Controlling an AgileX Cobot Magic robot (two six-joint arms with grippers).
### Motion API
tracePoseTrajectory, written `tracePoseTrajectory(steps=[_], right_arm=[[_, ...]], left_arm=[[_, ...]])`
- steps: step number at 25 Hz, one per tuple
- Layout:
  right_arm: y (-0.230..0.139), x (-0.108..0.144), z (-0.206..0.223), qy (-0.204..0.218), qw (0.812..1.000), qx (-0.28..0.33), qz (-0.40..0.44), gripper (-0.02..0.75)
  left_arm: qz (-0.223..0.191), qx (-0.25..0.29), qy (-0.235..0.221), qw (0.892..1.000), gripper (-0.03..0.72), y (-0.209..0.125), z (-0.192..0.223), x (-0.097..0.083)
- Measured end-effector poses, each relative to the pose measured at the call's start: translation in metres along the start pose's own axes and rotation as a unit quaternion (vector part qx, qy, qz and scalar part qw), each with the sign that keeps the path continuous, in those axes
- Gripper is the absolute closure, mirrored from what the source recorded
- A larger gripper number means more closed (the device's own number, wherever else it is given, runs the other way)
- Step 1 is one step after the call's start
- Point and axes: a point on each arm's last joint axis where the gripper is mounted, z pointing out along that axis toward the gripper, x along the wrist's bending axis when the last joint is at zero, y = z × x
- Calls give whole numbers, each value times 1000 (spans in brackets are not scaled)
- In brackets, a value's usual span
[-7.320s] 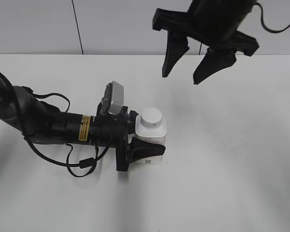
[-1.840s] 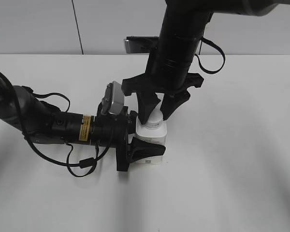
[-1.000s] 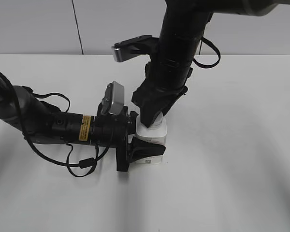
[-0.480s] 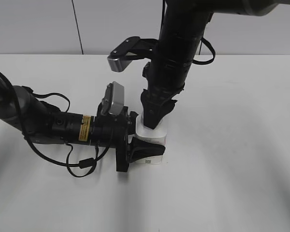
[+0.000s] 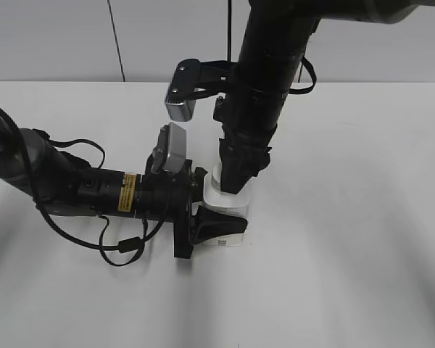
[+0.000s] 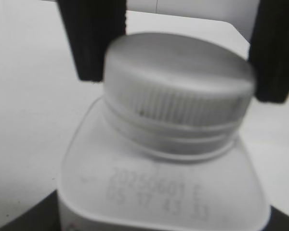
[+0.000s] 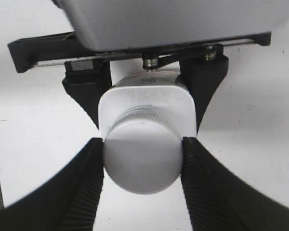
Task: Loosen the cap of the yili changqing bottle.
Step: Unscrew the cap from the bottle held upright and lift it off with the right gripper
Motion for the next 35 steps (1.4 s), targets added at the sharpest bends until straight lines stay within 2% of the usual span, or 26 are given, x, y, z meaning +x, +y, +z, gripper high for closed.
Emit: tracePoseTrajectory(steps=[4, 8, 25, 31, 35], right_arm=[[0, 0, 0, -1, 998, 2, -61, 344], [0, 0, 0, -2, 997, 2, -82, 345], [0, 0, 0, 0, 996, -2, -84, 346], [0, 0, 1, 2, 998, -2, -65, 283], [0, 0, 1, 2, 998, -1, -58, 275]], left_arm=[[1, 0, 0, 1000, 281, 0, 0, 0], [1, 0, -1, 1000, 281, 0, 0, 0], [2, 1, -1, 1000, 282, 0, 0, 0], [1, 1, -1, 1000, 282, 0, 0, 0], [1, 1, -1, 1000, 282, 0, 0, 0]])
